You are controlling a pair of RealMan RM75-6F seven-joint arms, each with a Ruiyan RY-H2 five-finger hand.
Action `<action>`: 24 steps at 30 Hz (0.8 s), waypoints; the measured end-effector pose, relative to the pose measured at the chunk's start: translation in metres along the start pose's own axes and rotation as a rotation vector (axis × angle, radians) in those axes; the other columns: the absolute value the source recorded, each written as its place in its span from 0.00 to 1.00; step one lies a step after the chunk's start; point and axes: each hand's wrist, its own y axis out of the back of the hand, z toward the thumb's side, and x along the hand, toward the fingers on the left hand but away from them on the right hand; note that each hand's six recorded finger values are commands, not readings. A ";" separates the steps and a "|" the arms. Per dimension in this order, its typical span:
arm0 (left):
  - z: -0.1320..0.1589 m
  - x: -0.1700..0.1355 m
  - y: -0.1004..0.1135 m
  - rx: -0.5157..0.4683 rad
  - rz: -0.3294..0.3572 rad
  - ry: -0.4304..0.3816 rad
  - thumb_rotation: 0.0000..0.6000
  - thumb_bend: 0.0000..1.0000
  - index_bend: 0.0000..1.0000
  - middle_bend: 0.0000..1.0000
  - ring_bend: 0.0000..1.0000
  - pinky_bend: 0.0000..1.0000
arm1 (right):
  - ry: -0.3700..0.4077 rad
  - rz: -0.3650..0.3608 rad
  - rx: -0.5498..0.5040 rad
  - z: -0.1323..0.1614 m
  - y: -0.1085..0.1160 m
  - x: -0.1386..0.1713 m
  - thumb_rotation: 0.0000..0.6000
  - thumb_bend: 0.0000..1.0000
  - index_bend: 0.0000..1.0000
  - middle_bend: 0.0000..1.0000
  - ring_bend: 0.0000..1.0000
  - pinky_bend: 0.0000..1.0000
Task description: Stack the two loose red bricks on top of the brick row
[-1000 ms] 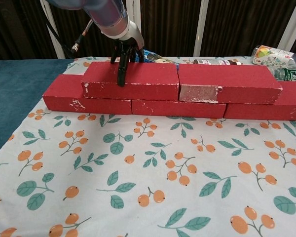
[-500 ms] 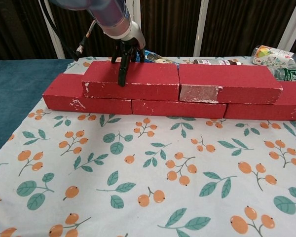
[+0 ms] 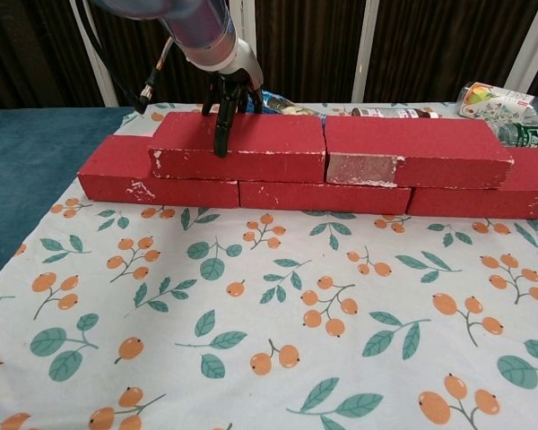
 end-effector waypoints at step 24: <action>-0.004 0.000 0.000 0.030 -0.005 0.043 1.00 0.00 0.00 0.00 0.00 0.13 | -0.011 0.009 0.007 -0.001 -0.001 -0.001 1.00 0.20 0.00 0.00 0.00 0.00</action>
